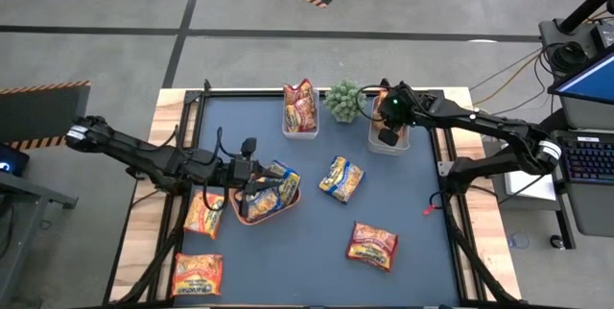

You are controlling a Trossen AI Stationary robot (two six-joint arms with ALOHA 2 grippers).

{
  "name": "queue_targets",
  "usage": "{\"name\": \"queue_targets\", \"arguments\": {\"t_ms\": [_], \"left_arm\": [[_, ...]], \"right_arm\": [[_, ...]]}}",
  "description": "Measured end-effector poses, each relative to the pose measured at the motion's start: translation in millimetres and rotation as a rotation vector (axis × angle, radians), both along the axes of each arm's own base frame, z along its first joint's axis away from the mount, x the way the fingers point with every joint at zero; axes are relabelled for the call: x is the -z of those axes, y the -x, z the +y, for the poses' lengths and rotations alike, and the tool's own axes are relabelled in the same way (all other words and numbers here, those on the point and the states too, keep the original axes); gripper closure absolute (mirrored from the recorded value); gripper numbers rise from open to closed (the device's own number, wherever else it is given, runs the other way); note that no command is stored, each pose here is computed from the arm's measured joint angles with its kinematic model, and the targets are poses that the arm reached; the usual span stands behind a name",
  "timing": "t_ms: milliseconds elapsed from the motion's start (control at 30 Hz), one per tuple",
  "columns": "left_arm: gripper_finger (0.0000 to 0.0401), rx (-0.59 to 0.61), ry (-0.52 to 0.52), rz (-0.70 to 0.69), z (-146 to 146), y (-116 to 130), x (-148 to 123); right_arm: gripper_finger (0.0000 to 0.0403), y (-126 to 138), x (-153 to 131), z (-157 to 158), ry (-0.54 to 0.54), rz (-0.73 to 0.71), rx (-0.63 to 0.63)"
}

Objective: Sort Maruchan noodles
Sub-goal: Put the orange noodle pack into the gray bin

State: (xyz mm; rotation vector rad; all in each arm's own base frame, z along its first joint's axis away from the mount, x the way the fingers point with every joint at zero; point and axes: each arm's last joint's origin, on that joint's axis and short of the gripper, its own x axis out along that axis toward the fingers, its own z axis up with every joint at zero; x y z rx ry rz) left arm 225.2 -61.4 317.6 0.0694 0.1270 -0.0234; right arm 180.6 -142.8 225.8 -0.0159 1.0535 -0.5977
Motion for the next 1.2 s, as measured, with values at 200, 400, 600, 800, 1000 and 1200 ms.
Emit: {"name": "queue_targets", "arguments": {"t_ms": [200,400,600,800,1000,1200], "left_arm": [[0.0363,0.000,0.000,-0.001,0,0,0],[0.0363,0.000,0.000,-0.001,0,0,0],[0.0363,0.000,0.002,-0.006,0,-1,0],[0.0363,0.000,-0.001,0.008,-2,-5,4],[0.0363,-0.006,0.016,0.035,-3,-11,10],[0.0363,-0.014,0.061,0.045,-4,-12,12]], "right_arm": [[0.0293,1,0,-1,0.038,0.029,0.032],[0.0283,2,-1,-3,0.095,0.068,0.059],[0.0282,0,-4,-6,0.155,0.055,0.089],[0.0289,-1,-18,-10,0.219,0.040,0.180],[0.0297,-4,-41,-10,0.219,-0.066,0.245],[0.0308,-9,-62,2,0.100,-0.276,0.199]]}}
